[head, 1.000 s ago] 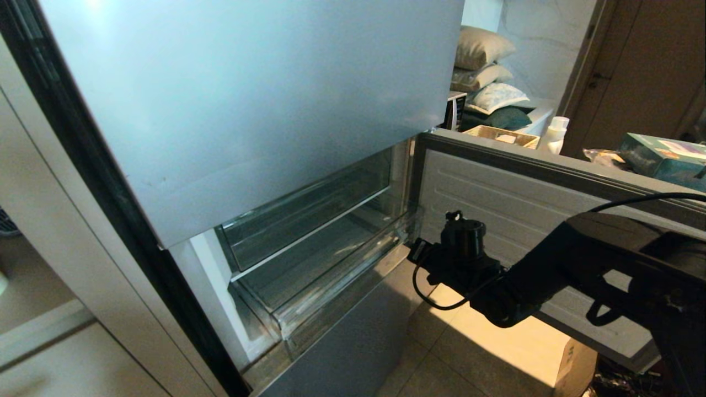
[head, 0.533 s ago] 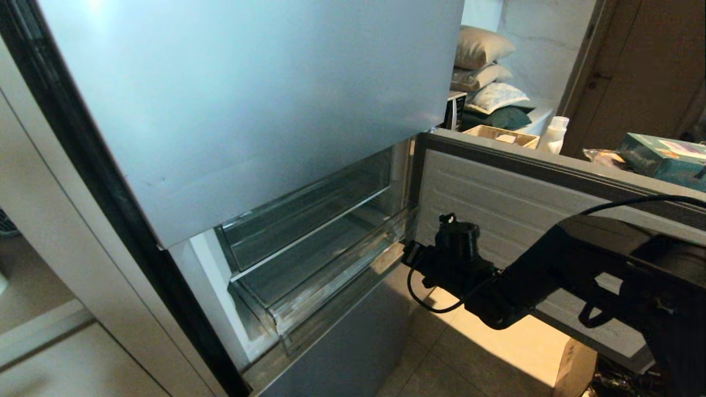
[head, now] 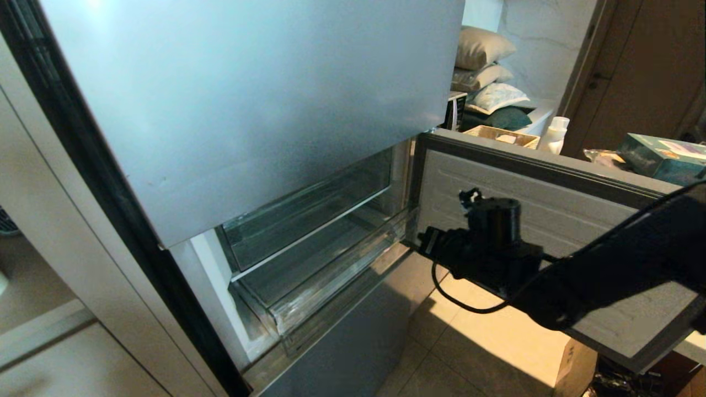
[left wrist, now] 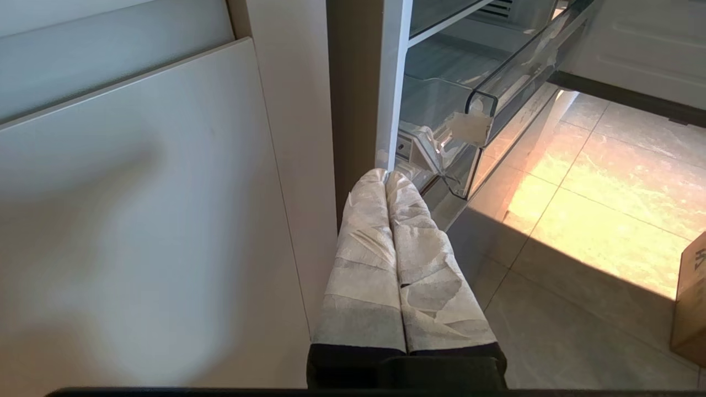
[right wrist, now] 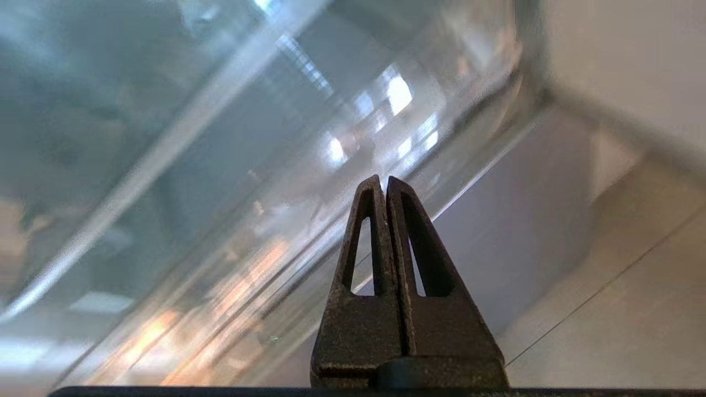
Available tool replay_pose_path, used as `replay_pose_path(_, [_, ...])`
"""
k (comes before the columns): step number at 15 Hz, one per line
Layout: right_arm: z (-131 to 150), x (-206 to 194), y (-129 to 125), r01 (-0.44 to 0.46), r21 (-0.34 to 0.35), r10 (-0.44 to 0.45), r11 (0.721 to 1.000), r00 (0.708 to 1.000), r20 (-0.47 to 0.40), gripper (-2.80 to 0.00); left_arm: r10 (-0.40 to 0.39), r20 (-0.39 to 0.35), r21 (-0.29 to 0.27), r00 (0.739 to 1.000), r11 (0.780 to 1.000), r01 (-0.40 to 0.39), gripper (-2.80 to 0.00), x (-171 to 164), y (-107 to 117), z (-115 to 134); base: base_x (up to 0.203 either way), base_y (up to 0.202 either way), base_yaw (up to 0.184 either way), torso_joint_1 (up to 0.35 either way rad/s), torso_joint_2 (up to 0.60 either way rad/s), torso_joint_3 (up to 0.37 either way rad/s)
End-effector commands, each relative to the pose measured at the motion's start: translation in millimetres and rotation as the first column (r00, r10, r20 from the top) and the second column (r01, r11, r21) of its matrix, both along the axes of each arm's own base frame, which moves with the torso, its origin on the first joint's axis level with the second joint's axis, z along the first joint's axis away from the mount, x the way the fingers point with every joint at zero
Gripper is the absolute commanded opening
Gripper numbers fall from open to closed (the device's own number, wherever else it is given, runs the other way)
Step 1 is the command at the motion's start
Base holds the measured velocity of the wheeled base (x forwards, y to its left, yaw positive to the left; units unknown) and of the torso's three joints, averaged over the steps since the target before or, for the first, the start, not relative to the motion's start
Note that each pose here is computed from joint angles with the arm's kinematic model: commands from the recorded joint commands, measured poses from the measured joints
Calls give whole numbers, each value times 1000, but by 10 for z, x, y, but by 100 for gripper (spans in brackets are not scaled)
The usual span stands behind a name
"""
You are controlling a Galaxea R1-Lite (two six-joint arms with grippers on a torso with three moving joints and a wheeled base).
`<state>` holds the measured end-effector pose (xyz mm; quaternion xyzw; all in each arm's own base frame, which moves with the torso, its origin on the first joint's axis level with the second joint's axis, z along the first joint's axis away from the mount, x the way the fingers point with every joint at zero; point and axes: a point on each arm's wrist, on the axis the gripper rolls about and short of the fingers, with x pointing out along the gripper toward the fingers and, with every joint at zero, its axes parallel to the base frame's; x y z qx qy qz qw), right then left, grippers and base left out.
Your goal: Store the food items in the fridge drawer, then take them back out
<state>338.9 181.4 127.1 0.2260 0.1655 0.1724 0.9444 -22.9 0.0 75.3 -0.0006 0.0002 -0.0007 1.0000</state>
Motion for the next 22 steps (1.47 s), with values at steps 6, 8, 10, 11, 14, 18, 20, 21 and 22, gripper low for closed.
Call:
replay_pose_path(6, [875,-2240,-1417,84,-122,-50,989,966,255,-280,0,-3,0,1000,1000,0,-280,2,0,-4,0,0,0,0,0,0])
replay_pose_path(8, [472,-2722,-1664,141,-196,-90,970,964,249,-280,0,-1,0,1000,1000,0,-280,2,0,-3,0,0,0,0,0,0])
replay_pose_path(10, [118,-3070,-1753,176,-252,-107,952,958,265,-280,0,-3,0,1000,1000,0,-280,2,0,-4,0,0,0,0,0,0])
replay_pose_path(11, [-18,-3210,-1773,194,-282,-114,940,954,277,-280,0,-2,0,1000,1000,0,-280,2,0,-4,0,0,0,0,0,0])
replay_pose_path(14, [-297,-3481,-1789,258,-367,-146,894,941,307,-280,0,-3,0,1000,1000,0,-280,2,0,-4,0,0,0,0,0,0])
replay_pose_path(18, [-502,-3637,-1813,401,-445,-229,801,891,392,-280,0,-3,0,1000,1000,0,-280,2,0,-4,0,0,0,0,0,0])
replay_pose_path(20, [-516,-3631,-1815,407,-418,-253,812,892,375,-280,0,-3,0,1000,1000,0,-280,2,0,-4,0,0,0,0,0,0])
replay_pose_path(21, [-512,-3632,-1815,410,-402,-262,819,890,373,-280,0,-3,0,1000,1000,0,-280,2,0,-4,0,0,0,0,0,0])
replay_pose_path(22, [-509,-3633,-1815,412,-395,-267,821,889,372,-280,0,-3,0,1000,1000,0,-280,2,0,-4,0,0,0,0,0,0])
